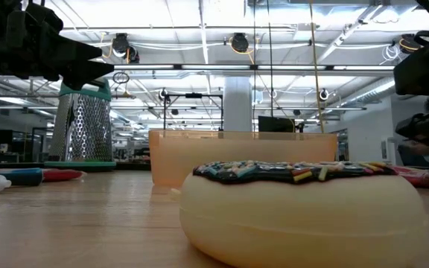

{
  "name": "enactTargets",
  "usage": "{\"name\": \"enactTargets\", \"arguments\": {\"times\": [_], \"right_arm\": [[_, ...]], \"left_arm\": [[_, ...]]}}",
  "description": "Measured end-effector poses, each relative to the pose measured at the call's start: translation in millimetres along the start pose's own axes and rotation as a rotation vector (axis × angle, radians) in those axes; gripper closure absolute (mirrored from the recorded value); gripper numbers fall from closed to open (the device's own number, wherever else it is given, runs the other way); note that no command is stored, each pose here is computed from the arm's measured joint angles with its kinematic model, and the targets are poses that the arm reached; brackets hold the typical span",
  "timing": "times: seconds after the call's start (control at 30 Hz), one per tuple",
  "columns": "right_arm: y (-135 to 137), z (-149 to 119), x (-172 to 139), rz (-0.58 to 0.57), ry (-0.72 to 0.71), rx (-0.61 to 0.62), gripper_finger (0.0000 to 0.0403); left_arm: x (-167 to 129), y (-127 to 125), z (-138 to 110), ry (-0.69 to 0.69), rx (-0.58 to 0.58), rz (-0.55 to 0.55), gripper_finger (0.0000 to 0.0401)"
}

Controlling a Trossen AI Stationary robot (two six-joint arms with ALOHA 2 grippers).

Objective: Pick & Place Food Item
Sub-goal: Put the right violet food coloring bottle into the blue bin

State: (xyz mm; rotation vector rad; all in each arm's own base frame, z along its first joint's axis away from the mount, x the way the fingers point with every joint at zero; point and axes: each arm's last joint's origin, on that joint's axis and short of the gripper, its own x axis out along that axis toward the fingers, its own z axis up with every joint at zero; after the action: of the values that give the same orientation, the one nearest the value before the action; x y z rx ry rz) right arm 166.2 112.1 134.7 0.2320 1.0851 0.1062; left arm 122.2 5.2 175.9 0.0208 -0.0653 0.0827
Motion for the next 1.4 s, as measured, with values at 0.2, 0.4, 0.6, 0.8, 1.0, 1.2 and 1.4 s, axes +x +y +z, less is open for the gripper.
{"name": "enactTargets", "arguments": {"times": [0.2, 0.4, 0.6, 0.8, 1.0, 1.2, 1.4], "right_arm": [[-3, -2, 2, -0.039, -0.035, -0.003, 0.0289], [-8, -9, 5, -0.054, -0.026, 0.0, 0.0289], [-11, -12, 6, -0.062, -0.018, -0.009, 0.0309], [-11, -12, 6, -0.06, -0.024, -0.01, 0.0337], [-6, -7, 7, -0.005, -0.082, -0.028, 0.032], [2, 4, 5, 0.073, -0.197, -0.088, 0.0321], [0, 24, 2, 0.106, -0.349, -0.132, 0.0327]], "left_arm": [[0, 0, 0, 0.0, 0.0, 0.0, 0.0095], [0, 0, 0, 0.0, 0.0, 0.0, 0.0095], [0, 0, 0, 0.0, 0.0, 0.0, 0.0095], [0, 0, 0, 0.0, 0.0, 0.0, 0.0095], [0, 0, 0, 0.0, 0.0, 0.0, 0.0095], [0, 0, 0, 0.0, 0.0, 0.0, 0.0095], [0, 0, 0, 0.0, 0.0, 0.0, 0.0095]]}}
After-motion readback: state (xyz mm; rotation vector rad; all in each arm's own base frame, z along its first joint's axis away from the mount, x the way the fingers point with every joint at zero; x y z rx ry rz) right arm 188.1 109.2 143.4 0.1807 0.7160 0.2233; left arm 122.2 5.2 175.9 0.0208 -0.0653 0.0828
